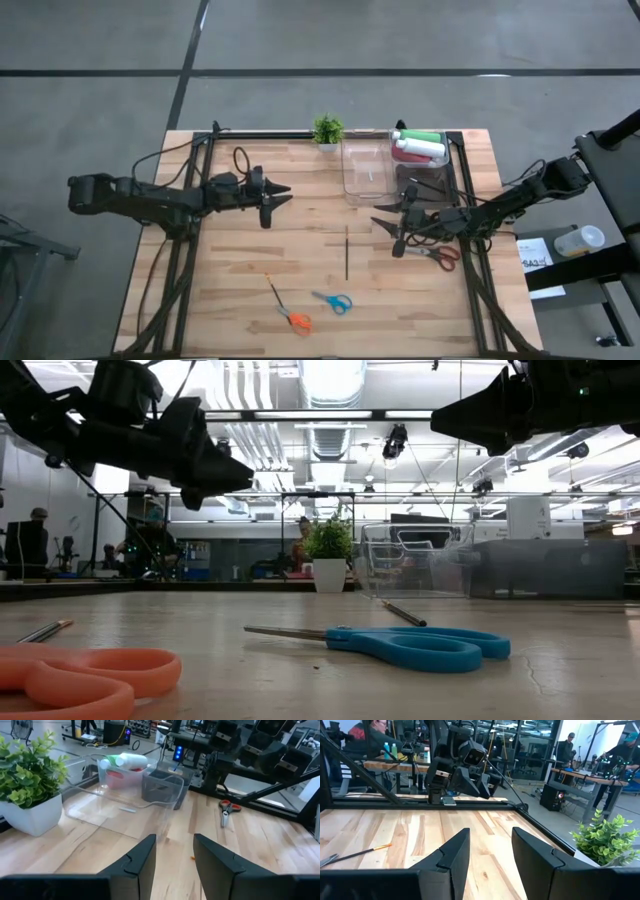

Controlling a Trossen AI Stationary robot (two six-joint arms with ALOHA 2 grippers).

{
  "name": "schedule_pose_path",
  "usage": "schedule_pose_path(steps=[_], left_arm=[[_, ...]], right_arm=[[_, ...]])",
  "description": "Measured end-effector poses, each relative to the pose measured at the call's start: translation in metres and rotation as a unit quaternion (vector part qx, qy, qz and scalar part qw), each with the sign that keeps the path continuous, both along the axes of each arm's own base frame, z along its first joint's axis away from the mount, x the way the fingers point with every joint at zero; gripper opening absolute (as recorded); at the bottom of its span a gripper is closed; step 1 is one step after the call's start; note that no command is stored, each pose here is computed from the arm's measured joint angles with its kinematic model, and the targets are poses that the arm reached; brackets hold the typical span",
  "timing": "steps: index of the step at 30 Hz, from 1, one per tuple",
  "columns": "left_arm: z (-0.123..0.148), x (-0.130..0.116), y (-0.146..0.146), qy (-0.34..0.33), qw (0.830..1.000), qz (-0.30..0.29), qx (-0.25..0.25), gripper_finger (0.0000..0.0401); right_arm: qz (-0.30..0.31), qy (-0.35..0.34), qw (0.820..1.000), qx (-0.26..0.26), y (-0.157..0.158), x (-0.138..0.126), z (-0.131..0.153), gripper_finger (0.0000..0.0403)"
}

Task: Pick & Place Paint Supplies
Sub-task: Put the left gold paintbrush into the black bin

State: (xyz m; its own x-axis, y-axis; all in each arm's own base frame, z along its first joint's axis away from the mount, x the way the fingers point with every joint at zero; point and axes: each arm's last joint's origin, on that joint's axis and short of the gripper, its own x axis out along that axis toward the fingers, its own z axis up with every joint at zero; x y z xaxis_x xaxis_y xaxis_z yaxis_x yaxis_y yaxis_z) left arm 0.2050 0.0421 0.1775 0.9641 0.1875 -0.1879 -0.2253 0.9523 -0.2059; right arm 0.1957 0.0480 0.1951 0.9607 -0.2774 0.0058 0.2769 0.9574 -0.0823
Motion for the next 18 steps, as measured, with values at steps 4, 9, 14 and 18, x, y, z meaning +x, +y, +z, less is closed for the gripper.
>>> schedule_pose_path(steps=[4,9,14,18], left_arm=[[-0.0027,-0.0004,-0.0001,0.013,1.000,0.001,-0.009,0.0138],[-0.0028,-0.0005,-0.0001,0.012,1.000,0.002,-0.015,0.0138],[-0.0022,-0.0003,-0.0001,0.010,1.000,0.003,-0.015,0.0138],[-0.0021,-0.0003,-0.0001,0.010,1.000,0.002,-0.015,0.0138]], right_arm=[[0.000,0.000,1.000,0.000,0.0001,0.0000,0.0000,0.0142],[0.000,0.000,1.000,0.000,0.0000,0.0000,0.0000,0.0142],[0.000,0.000,1.000,0.000,0.0000,0.0000,0.0000,0.0142],[0.000,0.000,1.000,0.000,0.0001,0.0000,0.0000,0.0142]])
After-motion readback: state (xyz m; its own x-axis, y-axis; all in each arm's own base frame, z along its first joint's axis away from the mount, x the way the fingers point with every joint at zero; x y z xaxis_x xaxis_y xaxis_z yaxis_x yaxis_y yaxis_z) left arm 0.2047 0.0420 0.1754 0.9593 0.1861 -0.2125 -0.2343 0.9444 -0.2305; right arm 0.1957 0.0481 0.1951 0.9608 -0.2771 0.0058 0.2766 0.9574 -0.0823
